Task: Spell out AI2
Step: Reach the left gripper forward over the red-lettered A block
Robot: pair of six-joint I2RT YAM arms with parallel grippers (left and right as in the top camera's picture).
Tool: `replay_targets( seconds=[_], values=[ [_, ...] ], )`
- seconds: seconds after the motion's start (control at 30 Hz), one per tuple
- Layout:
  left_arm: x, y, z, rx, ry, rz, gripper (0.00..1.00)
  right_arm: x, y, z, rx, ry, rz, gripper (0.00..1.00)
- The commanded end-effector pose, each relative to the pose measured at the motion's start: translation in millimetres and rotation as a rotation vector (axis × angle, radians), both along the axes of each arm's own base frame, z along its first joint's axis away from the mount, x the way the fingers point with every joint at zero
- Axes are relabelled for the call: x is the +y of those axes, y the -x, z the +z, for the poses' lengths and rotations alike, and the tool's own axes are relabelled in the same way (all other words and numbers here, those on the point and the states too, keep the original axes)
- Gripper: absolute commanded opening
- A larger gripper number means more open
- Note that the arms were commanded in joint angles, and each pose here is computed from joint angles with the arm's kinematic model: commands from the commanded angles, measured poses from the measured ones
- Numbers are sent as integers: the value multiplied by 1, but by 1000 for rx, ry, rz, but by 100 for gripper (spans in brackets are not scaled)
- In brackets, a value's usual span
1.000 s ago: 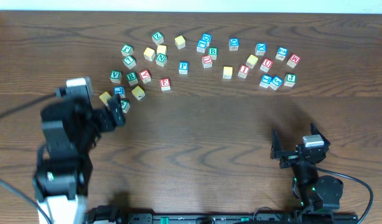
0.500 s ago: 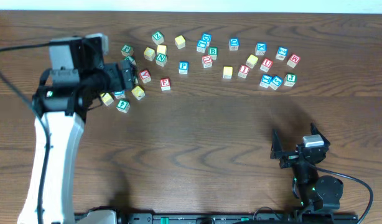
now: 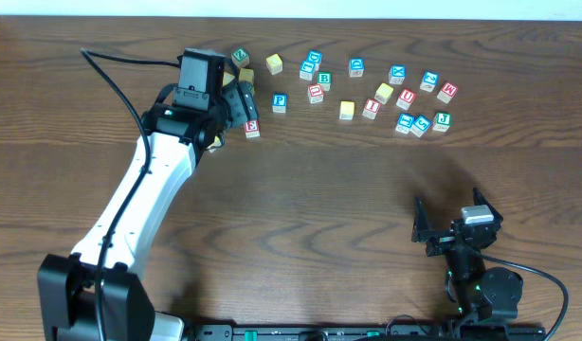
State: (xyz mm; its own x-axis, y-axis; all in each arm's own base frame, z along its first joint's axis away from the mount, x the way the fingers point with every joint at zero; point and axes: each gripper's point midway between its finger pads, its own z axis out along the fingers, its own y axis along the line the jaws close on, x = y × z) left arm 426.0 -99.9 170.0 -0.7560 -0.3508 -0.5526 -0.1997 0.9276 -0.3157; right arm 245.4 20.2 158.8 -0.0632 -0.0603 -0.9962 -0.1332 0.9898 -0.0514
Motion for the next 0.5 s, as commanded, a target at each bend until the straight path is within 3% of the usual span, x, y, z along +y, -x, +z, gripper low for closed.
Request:
replay_targets(
  seconds=[0.0,0.47],
  values=[
    [14,-23,4,-49,23,166,83,0,0,-2,5,6,-3,99],
    [27,-70,-45,135,-140,254,65,0,0,-2,5,6,-3,99]
  ],
)
